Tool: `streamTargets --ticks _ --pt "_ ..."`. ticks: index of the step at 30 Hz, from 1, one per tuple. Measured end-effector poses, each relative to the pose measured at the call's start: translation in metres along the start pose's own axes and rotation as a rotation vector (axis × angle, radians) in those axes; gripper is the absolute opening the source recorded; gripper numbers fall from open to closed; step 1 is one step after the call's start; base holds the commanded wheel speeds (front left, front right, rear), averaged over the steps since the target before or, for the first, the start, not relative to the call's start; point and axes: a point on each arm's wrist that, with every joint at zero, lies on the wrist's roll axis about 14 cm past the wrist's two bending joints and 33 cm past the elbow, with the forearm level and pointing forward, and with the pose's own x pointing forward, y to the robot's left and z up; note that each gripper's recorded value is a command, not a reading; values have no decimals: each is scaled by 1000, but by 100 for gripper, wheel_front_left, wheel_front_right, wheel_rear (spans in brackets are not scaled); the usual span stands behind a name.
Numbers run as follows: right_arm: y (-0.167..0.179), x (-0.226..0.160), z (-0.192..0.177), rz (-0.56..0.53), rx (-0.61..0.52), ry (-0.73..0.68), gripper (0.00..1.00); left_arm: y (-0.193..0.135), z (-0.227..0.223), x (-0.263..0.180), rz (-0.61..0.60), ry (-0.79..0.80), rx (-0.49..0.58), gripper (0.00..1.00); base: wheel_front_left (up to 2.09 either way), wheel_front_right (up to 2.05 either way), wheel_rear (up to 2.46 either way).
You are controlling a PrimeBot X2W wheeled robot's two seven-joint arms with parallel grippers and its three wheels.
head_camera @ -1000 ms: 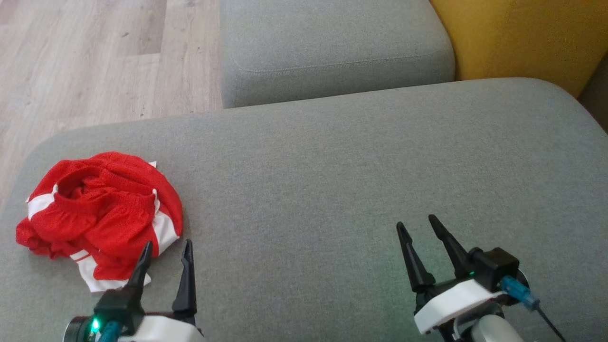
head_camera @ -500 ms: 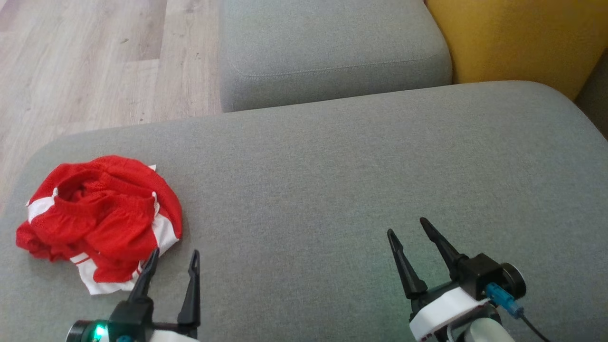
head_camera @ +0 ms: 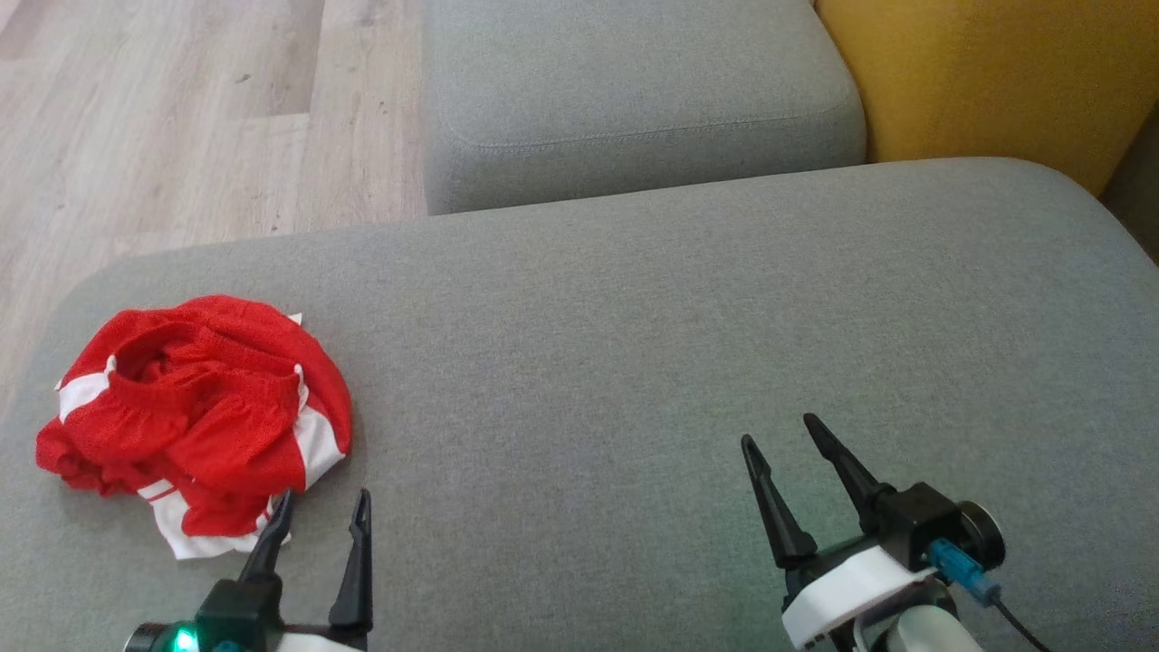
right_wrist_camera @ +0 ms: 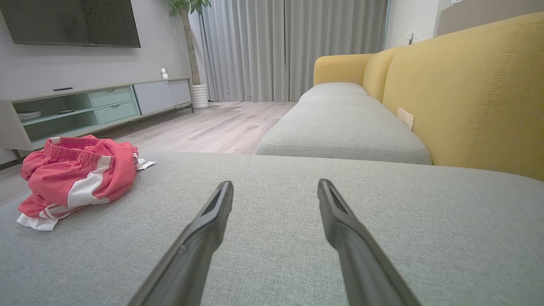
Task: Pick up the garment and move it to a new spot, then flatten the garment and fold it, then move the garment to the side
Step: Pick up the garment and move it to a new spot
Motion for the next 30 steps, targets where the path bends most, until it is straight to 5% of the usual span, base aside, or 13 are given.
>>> streamTargets --ticks 30 --pt "80 31 -8 275 -22 35 100 79 -17 -74 335 46 -5 100 0 0 0"
